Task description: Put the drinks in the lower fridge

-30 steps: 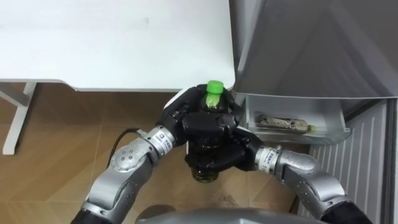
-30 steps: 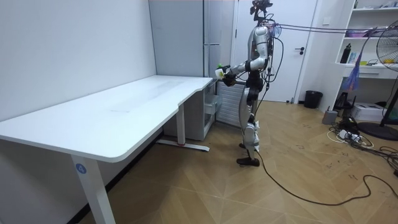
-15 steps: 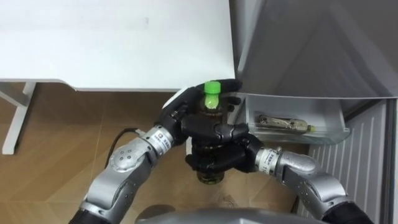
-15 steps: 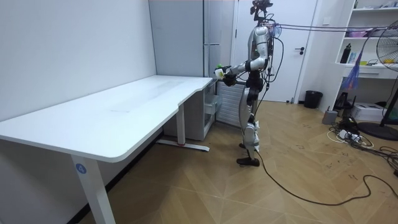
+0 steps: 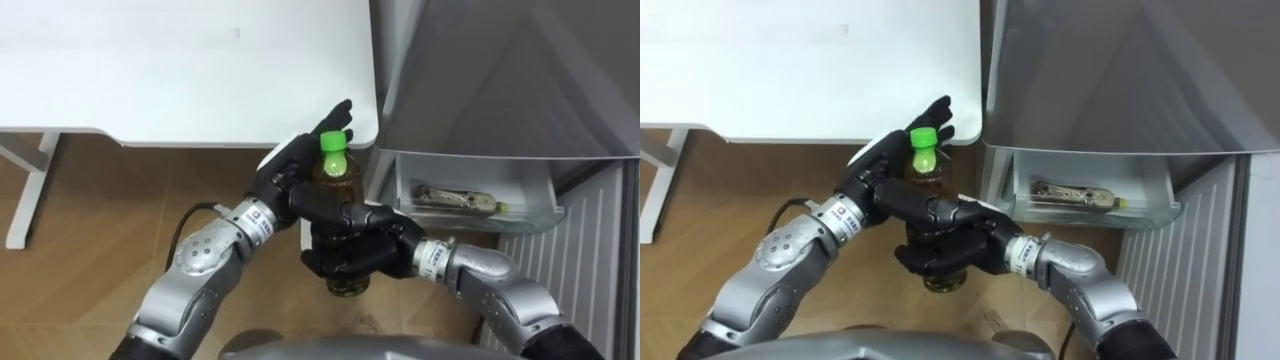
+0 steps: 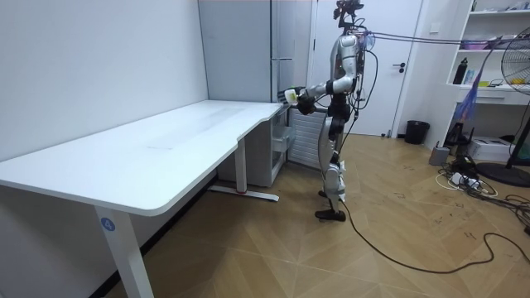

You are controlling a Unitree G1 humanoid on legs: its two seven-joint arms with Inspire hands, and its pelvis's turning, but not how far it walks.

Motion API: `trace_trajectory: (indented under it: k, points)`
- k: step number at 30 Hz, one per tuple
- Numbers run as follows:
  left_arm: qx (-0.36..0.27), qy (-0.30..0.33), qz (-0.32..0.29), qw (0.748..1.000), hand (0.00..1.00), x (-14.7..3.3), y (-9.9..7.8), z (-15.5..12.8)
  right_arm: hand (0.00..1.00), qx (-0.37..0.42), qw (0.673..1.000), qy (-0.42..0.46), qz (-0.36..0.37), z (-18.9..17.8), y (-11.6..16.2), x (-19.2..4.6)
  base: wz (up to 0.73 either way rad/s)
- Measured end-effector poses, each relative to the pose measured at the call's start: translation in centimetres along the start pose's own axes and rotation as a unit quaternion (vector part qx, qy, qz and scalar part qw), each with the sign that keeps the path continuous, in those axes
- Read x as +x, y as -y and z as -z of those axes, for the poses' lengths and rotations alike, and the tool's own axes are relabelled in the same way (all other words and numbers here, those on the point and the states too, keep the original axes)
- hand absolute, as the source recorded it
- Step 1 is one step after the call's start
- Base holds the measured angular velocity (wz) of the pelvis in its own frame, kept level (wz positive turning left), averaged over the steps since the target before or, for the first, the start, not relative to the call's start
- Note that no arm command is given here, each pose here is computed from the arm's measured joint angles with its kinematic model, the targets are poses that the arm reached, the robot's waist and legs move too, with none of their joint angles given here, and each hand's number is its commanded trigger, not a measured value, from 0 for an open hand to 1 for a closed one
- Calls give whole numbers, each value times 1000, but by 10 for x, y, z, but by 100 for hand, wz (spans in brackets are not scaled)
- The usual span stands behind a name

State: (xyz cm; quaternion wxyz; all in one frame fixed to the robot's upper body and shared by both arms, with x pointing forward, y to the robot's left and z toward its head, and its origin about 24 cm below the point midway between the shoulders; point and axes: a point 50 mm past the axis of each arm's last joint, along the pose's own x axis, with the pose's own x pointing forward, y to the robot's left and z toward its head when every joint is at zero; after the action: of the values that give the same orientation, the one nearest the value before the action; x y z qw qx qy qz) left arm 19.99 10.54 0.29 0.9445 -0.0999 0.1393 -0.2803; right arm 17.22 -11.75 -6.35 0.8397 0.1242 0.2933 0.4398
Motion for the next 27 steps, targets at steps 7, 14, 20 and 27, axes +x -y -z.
trace_trajectory:
  k: [7,14,20,27]
  points:
    - [7,15,1,1000,0,2,-1,-5,100,0,1000,0,0,0,0,0,0]
    - [27,56,-11,998,0,-2,-6,-21,100,-2,1000,-8,-1,3,0,-2,0]
    - [36,89,-69,993,0,-7,-24,-33,100,-6,1000,-21,0,7,3,-9,-2]
    - [58,118,-160,978,0,-17,-48,-47,100,1,999,-49,9,24,2,-22,0]
